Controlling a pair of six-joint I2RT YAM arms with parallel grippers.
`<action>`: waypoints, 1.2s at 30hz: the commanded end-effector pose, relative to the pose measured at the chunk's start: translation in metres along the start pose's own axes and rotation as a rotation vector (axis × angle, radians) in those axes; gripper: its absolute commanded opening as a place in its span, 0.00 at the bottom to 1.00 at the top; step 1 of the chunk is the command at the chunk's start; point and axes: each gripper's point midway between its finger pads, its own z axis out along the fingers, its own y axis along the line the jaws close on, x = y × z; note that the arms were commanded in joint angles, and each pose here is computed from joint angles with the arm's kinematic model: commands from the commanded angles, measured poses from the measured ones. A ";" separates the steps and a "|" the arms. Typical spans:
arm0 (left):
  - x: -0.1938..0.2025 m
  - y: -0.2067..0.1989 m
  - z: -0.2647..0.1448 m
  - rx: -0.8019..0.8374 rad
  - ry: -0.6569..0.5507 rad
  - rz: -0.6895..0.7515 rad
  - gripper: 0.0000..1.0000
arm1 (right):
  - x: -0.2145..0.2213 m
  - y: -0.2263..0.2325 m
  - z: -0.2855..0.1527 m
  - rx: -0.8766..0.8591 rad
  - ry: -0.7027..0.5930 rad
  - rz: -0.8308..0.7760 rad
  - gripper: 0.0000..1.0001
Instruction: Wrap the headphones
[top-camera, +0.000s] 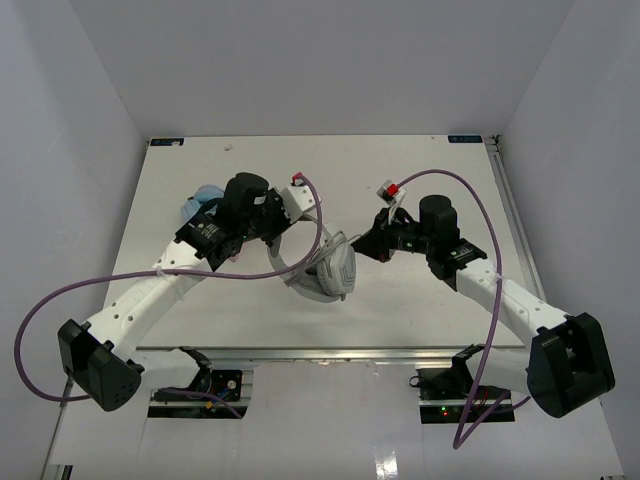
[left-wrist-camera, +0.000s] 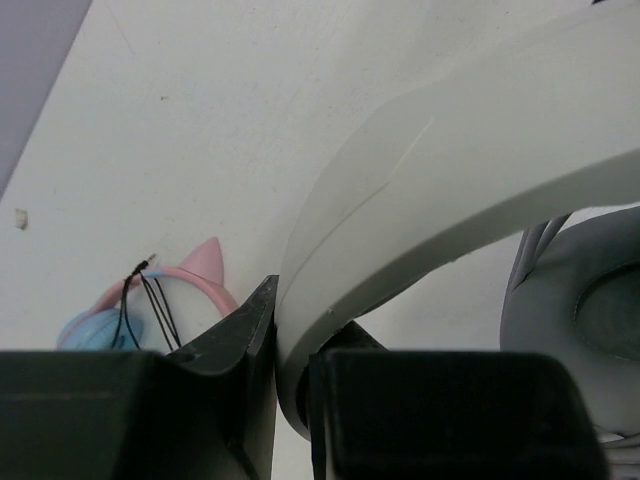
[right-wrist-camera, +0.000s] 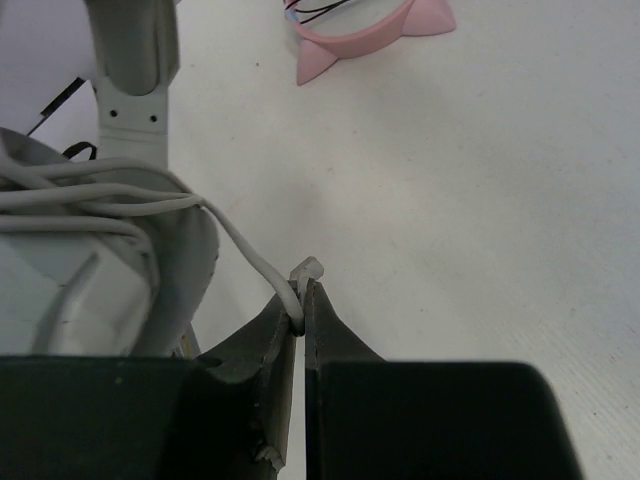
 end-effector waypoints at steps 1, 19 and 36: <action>0.006 0.017 -0.005 -0.080 -0.004 0.226 0.00 | -0.009 0.025 -0.008 -0.165 0.003 -0.077 0.08; 0.009 0.053 -0.023 -0.356 -0.064 0.571 0.00 | -0.025 0.085 -0.036 -0.453 -0.031 -0.179 0.08; 0.025 0.065 -0.004 -0.465 0.007 0.675 0.00 | -0.047 0.106 -0.047 -0.671 0.007 -0.144 0.08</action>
